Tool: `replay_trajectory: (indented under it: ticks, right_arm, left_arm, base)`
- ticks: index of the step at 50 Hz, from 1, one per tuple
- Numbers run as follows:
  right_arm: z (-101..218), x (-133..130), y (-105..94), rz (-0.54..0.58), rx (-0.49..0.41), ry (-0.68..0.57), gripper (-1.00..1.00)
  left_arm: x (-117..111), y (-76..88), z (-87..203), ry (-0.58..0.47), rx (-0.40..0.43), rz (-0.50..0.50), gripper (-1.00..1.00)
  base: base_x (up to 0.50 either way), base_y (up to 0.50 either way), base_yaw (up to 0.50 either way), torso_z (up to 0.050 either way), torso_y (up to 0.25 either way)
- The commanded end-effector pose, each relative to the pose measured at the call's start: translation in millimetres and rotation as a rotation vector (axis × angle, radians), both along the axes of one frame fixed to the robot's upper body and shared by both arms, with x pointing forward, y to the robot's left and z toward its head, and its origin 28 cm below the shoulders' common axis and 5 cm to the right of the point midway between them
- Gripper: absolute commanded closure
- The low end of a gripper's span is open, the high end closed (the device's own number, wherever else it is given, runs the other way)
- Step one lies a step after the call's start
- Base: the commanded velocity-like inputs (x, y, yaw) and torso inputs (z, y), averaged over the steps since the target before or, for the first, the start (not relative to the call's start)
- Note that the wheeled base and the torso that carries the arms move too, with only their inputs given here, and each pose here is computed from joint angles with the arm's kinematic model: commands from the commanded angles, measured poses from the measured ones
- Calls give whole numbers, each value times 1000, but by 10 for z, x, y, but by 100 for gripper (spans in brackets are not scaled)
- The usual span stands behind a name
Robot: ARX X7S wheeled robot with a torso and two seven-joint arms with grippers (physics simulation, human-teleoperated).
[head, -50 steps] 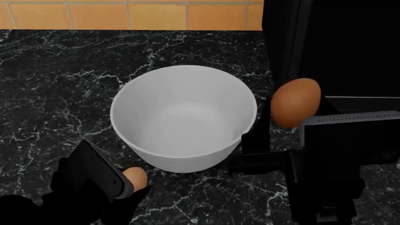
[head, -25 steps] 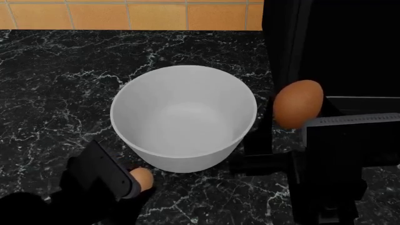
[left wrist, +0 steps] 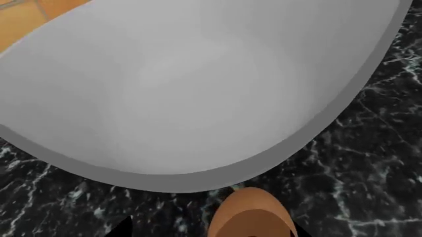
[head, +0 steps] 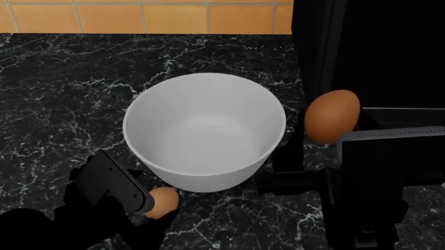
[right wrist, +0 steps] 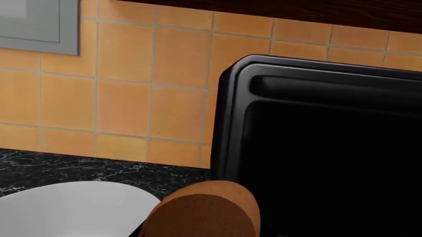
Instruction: Place the eggs and milk next to the bowl.
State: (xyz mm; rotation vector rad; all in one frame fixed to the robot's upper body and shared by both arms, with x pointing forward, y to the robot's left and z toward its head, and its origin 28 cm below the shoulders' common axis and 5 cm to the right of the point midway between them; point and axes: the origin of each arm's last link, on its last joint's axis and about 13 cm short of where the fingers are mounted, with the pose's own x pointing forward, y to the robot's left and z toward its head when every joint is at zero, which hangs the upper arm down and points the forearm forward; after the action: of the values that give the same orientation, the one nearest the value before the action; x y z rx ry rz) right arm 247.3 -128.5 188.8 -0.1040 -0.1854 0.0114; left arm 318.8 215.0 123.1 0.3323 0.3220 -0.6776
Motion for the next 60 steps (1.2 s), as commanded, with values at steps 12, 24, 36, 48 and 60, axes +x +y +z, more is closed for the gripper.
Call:
replay_trajectory:
  ticks: [12, 24, 36, 48, 60]
  right_arm:
    - [18, -14, -15, -3, -15, -10, 100]
    - [14, -15, -7, 1, -12, -11, 100]
    - [-19, -60, 6, 32, -23, 31, 100]
    - [-187, -203, 18, 100, -19, 125, 100]
    - [-286, -263, 51, 160, -47, 213, 100]
  left_arm:
    - [-140, 1, -42, 47, 9, -30, -100]
    - [-345, 86, 133, 6, -18, -20, -100]
    - [-505, 181, 405, -92, -140, 35, -100]
    - [-648, 241, 618, -192, -235, 81, -100]
    - [-648, 313, 689, -252, -272, 126, -100]
  base:
    - [-1, 0, 0, 0, 0]
    - [0, 0, 0, 0, 0]
    - [0, 0, 0, 0, 0]
    - [0, 0, 0, 0, 0]
    - [0, 0, 0, 0, 0]
